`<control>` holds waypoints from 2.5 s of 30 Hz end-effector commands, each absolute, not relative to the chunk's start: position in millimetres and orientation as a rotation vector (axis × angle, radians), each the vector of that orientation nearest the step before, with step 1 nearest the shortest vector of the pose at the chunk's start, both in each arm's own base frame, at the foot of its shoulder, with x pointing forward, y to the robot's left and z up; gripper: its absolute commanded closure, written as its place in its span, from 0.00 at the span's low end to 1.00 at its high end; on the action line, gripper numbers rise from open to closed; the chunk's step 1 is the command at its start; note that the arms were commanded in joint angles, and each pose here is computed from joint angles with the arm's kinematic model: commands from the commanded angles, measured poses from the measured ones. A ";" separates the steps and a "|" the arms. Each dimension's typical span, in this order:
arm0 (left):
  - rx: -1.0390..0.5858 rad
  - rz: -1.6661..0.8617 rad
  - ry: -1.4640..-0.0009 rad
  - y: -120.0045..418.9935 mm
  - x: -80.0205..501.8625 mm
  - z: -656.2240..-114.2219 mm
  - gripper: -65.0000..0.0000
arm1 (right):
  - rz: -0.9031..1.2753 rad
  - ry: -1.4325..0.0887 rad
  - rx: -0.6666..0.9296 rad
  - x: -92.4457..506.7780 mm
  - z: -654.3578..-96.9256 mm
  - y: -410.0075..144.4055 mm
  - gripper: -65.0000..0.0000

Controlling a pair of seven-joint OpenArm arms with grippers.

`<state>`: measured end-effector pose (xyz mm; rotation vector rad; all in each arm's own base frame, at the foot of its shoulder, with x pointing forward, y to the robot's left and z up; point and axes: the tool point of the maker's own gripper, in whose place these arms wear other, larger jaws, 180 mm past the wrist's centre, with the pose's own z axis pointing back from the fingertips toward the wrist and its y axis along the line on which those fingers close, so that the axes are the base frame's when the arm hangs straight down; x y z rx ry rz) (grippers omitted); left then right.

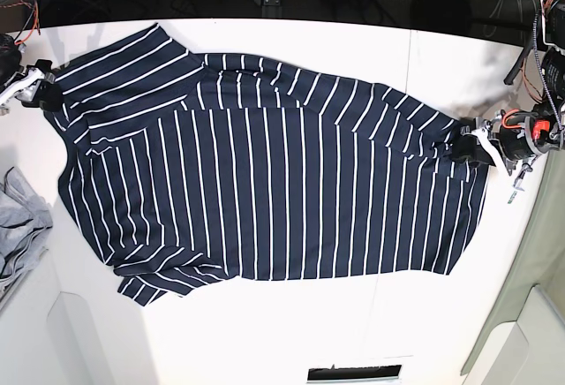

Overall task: Layout the t-shirt on the table in an organized manner, then fold the t-shirt properly
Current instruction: 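Release the corner and move the left gripper along the shirt's side edge, then grasp the side edge with the left gripper and pull it outward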

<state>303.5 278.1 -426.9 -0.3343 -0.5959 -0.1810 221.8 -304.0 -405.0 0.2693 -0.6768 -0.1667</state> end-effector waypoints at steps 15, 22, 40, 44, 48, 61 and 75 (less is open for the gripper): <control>-0.318 -0.196 -0.733 308.4 330.2 -358.3 0.64 | -0.179 -0.807 0.199 277.5 -370.1 -338.3 0.38; -0.369 -0.173 -0.690 299.6 316.4 -369.4 0.64 | -0.260 -0.715 0.225 261.6 -406.0 -346.6 0.38; -0.197 -0.174 -0.677 329.0 298.2 -402.7 0.48 | -0.209 -0.595 0.313 253.1 -442.0 -306.8 0.38; -0.182 -0.153 -0.663 328.5 297.3 -419.9 0.48 | -0.208 -0.600 0.329 254.7 -441.3 -302.8 0.38; -0.178 -0.111 -0.668 326.1 297.7 -433.7 0.48 | -0.208 -0.594 0.332 253.9 -441.7 -302.1 0.38; -0.210 -0.188 -0.570 327.8 270.2 -427.0 1.00 | -0.179 -0.505 0.328 238.0 -445.9 -304.8 1.00; -0.175 -0.334 -0.447 324.6 209.9 -427.7 1.00 | -0.209 -0.427 0.309 196.2 -448.9 -328.8 1.00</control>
